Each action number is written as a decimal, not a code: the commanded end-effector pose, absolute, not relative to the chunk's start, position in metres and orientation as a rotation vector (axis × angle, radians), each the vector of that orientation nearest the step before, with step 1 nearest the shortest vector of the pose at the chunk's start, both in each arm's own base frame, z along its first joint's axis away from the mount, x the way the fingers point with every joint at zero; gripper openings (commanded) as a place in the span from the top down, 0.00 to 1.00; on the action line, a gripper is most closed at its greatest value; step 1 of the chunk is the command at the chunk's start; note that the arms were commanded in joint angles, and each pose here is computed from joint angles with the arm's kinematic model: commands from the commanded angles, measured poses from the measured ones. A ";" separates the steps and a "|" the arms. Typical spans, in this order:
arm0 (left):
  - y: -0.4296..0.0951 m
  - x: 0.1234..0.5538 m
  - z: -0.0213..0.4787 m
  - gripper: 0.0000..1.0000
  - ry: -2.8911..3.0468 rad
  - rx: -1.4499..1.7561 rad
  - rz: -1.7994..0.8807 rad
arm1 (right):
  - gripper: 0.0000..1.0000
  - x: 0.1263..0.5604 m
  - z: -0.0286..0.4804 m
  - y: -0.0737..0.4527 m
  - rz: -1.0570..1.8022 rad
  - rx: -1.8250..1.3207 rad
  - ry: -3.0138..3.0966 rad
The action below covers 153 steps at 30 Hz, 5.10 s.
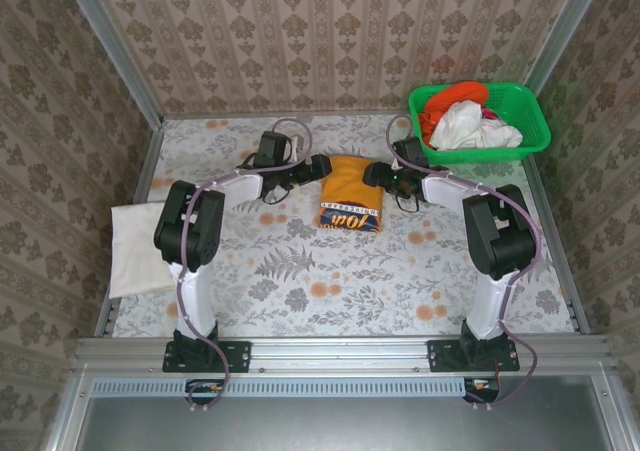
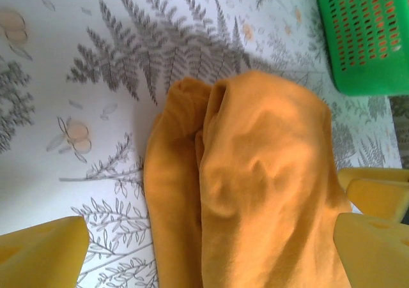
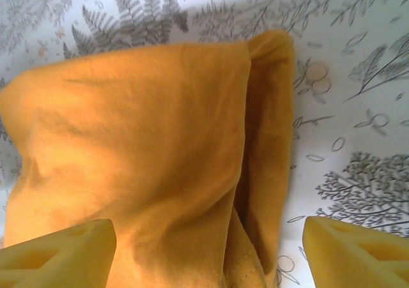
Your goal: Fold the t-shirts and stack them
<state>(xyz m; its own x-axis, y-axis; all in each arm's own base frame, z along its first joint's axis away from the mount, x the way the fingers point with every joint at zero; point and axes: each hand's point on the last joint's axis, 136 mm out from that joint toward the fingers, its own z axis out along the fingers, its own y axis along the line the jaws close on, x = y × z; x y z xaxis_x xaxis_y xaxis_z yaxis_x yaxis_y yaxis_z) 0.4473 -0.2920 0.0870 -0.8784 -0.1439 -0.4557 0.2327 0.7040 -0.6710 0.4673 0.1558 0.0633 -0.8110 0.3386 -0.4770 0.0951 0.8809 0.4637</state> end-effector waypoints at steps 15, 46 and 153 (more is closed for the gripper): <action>-0.353 0.406 0.030 0.11 2.619 0.148 -1.048 | 0.50 0.458 0.011 0.180 0.743 0.327 2.595; -0.311 0.380 0.046 1.00 2.622 0.510 -0.763 | 0.00 0.449 0.091 0.204 0.802 -0.101 2.298; 0.148 0.332 0.094 0.00 2.439 -0.976 -0.126 | 0.00 0.345 0.179 0.401 1.030 -1.000 1.816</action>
